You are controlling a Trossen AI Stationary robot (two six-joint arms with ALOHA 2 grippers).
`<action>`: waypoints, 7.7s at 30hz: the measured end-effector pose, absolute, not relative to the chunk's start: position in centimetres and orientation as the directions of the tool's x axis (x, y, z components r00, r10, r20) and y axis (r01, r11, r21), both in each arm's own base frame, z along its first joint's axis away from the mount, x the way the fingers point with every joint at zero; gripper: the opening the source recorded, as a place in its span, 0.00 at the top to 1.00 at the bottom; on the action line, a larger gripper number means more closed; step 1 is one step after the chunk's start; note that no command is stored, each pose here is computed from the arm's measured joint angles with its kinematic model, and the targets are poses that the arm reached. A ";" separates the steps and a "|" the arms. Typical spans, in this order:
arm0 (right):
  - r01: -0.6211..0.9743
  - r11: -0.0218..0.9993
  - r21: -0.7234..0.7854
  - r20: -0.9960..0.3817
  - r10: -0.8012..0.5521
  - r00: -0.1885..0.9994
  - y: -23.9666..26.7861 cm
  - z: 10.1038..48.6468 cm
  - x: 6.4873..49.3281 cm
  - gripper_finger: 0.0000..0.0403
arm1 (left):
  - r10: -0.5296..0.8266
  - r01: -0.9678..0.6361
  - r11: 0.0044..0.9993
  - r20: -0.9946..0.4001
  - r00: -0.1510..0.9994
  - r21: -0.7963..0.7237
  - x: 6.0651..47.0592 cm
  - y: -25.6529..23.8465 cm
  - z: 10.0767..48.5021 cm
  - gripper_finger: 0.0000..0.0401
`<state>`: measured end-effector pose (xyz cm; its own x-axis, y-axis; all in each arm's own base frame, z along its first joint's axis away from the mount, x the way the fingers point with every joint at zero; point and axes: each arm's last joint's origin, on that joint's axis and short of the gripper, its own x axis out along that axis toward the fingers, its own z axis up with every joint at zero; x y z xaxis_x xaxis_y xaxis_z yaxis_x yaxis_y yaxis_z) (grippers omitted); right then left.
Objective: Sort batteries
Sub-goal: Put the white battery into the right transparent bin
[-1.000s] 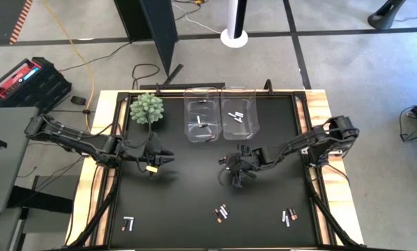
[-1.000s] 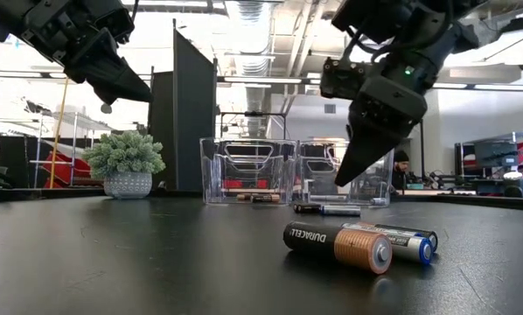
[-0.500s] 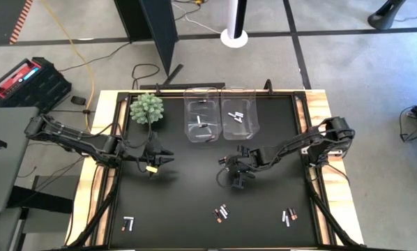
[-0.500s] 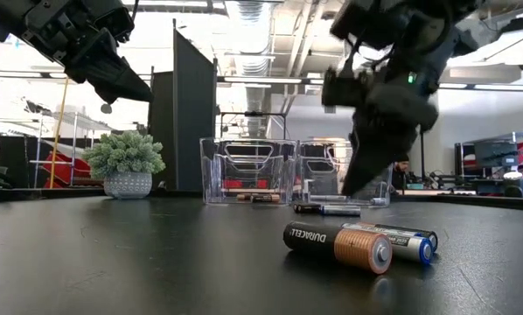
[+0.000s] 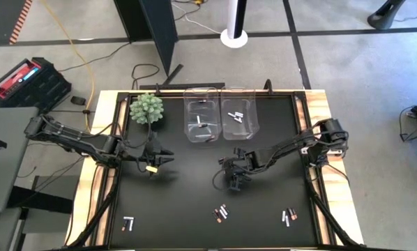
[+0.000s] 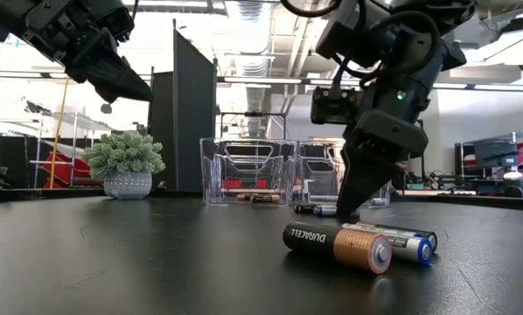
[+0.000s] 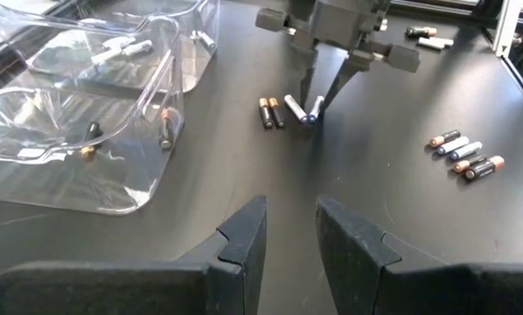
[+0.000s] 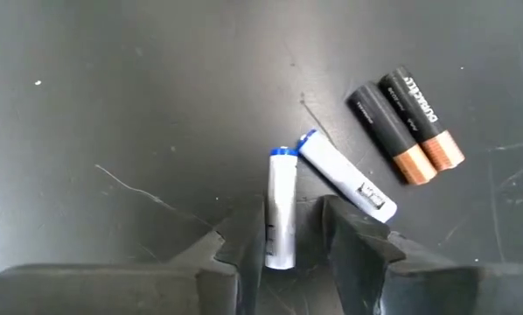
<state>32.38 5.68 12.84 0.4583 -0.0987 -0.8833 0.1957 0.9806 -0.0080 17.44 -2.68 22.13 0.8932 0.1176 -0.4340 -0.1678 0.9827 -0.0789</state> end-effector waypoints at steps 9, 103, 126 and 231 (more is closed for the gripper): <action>0.195 0.981 -0.009 -0.883 -0.099 0.458 5.7 12.8 32.3 0.81 | 0.118 -0.169 0.982 -0.434 0.893 -0.080 17.4 -2.7 22.1 0.76; 0.356 0.934 -0.029 -0.998 -0.045 0.035 -22.3 17.0 32.5 0.90 | 0.246 -0.315 0.944 -0.433 0.867 -0.096 17.3 -2.3 22.0 0.76; 0.423 0.905 -0.044 -0.990 -0.095 0.101 -21.8 20.8 31.4 0.78 | 0.247 -0.316 0.944 -0.436 0.865 -0.093 17.3 -2.3 22.0 0.76; -0.212 0.972 -0.099 -0.987 -0.069 0.144 3.0 14.6 38.6 0.84 | 0.228 -0.292 0.955 -0.479 0.848 -0.062 17.1 -2.3 21.5 0.76</action>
